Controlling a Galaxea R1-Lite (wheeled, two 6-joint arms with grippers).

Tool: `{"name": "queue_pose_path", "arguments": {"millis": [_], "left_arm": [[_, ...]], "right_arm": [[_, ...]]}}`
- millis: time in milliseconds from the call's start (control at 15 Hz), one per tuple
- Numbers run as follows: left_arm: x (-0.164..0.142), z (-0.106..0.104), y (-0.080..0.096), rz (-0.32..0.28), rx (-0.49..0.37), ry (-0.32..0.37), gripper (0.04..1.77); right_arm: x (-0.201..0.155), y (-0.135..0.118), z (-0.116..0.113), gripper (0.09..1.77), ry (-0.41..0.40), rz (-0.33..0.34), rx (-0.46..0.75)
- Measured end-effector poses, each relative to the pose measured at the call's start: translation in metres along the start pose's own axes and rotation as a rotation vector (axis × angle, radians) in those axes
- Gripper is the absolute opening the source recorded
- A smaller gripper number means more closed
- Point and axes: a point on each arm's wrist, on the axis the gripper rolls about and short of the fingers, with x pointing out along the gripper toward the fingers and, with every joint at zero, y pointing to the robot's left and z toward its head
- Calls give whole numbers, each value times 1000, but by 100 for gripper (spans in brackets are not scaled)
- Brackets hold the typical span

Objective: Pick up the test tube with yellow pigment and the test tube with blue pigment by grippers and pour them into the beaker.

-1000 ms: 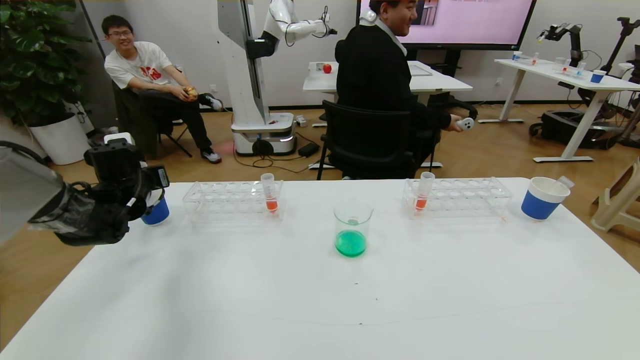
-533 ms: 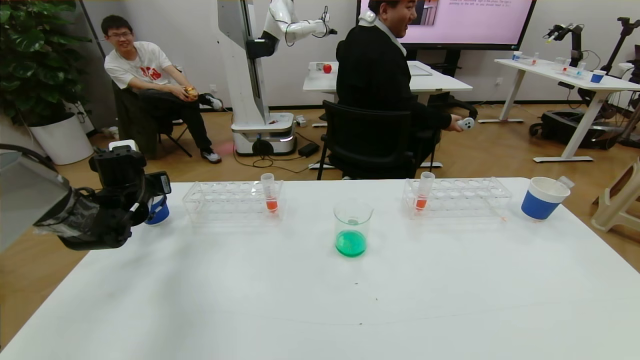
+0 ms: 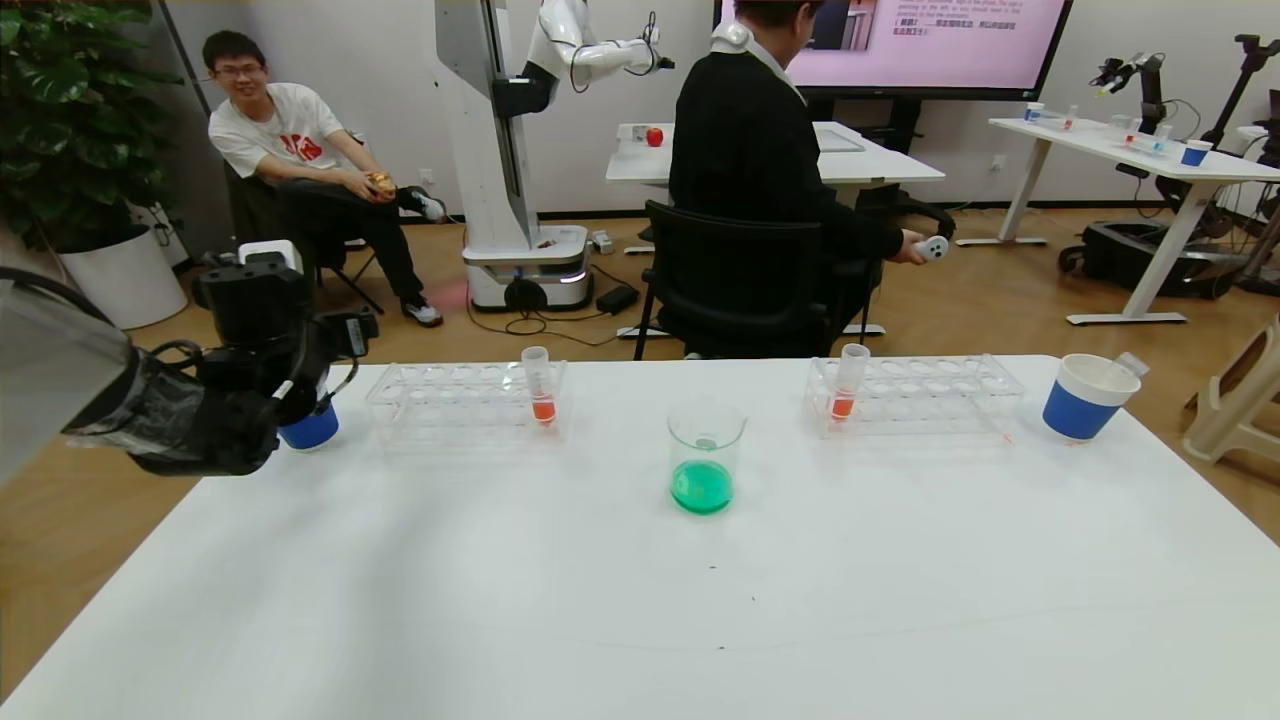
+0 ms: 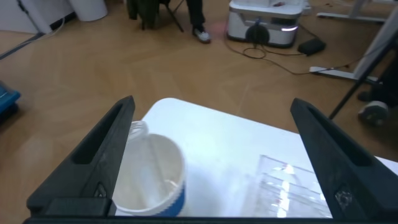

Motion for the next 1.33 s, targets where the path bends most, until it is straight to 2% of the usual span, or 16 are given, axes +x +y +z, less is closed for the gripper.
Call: {"name": "queue_pose_path", "arguments": {"millis": [133,200,333,467,733,933,1133,1333], "left_arm": [[-23,16,-31,-107,-11,-36,174],[-36,25,-41,-165,-16,-53,174],[-61,42,-49,-261,-20,-76,174],[-85,60,-42,-304,-7,-91,174],[-133,97,-5,-304,32,-169,174],[-171,112,29,-272,35,-225,174],[-204,112,72,-191,41,-264,174],[-239,102,111,-125,48,-295,174]], "right_arm": [[0,0,0,174,0,0,0],[0,0,0,174,0,0,0],[0,0,0,174,0,0,0],[0,0,0,174,0,0,0],[0,0,0,174,0,0,0],[0,0,0,174,0,0,0],[0,0,0,174,0,0,0],[0,0,0,174,0,0,0]]}}
